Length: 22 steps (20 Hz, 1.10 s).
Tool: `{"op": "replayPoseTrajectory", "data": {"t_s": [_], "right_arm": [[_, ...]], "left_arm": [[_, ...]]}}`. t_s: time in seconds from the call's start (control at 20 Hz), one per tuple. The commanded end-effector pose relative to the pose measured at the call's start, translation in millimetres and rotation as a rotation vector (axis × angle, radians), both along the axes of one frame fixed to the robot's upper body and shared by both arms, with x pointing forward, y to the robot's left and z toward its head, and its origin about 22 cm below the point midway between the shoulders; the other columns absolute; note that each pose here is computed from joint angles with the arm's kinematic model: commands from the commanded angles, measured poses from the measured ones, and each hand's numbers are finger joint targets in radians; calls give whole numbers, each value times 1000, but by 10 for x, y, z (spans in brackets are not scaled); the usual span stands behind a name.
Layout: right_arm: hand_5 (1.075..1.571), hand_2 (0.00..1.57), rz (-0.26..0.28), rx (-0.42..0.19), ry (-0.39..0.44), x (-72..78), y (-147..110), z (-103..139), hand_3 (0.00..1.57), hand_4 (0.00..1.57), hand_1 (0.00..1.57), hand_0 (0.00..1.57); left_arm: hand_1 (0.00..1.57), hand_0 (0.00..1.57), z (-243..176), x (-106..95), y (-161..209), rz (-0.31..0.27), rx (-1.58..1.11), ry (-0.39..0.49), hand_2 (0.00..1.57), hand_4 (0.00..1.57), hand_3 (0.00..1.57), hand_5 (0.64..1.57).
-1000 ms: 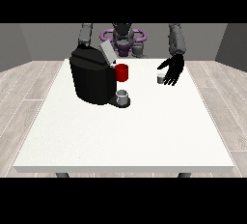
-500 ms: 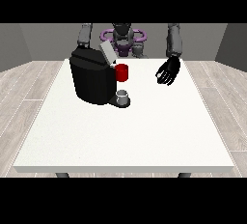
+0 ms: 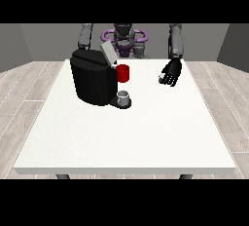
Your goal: Insert the coffee pod into the coffee machine and close the lid
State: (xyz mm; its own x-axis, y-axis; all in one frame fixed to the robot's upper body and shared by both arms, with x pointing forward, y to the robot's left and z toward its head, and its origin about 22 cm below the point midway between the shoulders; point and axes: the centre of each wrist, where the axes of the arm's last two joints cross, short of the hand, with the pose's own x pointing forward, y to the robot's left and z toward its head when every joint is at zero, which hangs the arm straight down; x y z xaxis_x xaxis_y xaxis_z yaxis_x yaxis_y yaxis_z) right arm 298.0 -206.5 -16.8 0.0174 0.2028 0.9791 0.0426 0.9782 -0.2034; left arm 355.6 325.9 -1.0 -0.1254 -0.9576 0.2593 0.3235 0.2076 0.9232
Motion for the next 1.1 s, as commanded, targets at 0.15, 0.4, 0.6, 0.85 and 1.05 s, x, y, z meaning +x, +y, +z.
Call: {"op": "replayPoseTrajectory", "data": {"t_s": [0.15,0.4,0.6,0.85,1.05], "right_arm": [[1571,0,-61,-38,49,60,-9,-29,0,0,0,0],[1571,0,-88,-48,97,-104,-160,-271,0,0,0,0],[1571,0,-62,-65,80,120,-185,-41,0,0,0,0],[1571,0,-74,-60,149,-38,-71,-295,0,0,0,0],[1571,0,-52,-47,132,-66,-18,-290,0,0,0,0]], "left_arm": [[1124,1124,-74,34,-18,-60,1,1,1198,394,1089,1571],[1420,1420,81,137,-103,-103,-179,-8,1402,494,1332,1571],[1447,1447,363,360,-253,-97,-189,8,1431,530,1354,1571],[1371,1371,482,457,-817,-152,-191,86,1379,504,1325,1571],[1403,1403,909,620,-703,-174,-209,87,1396,598,1341,1571]]}}
